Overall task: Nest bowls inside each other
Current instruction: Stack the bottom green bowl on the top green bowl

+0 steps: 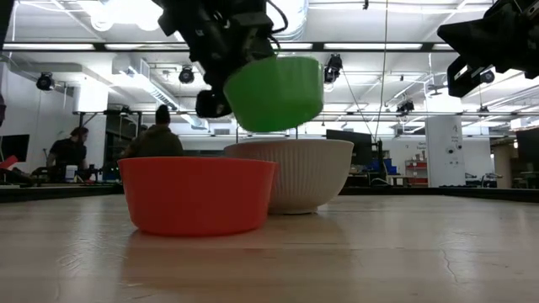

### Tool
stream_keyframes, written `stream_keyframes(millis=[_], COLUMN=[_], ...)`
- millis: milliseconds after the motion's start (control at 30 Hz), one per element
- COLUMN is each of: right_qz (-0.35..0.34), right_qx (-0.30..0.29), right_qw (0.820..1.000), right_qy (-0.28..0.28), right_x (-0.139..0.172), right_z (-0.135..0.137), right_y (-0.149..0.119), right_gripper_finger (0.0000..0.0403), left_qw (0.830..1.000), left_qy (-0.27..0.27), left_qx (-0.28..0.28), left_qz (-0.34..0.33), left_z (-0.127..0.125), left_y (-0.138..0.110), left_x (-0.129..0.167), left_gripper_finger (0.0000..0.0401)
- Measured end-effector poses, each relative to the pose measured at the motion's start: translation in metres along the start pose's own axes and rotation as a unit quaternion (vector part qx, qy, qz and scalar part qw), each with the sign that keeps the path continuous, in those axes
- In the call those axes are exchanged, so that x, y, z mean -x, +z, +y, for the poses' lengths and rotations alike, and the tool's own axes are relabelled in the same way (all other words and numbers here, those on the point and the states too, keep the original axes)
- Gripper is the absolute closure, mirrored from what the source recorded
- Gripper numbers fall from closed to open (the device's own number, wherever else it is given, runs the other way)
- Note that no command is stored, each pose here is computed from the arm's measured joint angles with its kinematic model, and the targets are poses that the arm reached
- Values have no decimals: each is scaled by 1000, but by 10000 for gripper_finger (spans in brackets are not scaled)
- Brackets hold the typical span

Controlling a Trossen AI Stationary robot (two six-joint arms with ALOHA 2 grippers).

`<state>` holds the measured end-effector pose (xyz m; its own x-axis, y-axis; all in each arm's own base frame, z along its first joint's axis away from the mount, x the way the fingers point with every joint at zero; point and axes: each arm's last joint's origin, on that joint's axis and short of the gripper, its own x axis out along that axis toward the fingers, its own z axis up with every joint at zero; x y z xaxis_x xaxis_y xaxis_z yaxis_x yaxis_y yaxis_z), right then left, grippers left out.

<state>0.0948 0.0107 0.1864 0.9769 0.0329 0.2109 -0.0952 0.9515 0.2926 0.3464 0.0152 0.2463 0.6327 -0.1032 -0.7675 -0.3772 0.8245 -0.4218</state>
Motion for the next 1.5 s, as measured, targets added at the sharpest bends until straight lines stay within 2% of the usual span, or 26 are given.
stream_keyframes(millis=[367,833,1233,1500], right_qz=[0,0,0,0], right_qx=[0,0,0,0], right_qw=[1000,1000,1000,1000], right_qy=[0,0,0,0], right_x=[0,0,0,0], right_z=[0,0,0,0], right_y=[0,0,0,0], right_gripper_finger=[394,394,394,394], left_qw=[999,999,998,999], left_qy=[42,46,41,37], left_qx=[-23,-27,-27,-31], left_qz=[1,-3,24,21], left_z=[10,9,11,10], left_y=[5,5,-1,-1], left_x=[-24,-28,-49,-48], left_gripper_finger=[394,392,381,344])
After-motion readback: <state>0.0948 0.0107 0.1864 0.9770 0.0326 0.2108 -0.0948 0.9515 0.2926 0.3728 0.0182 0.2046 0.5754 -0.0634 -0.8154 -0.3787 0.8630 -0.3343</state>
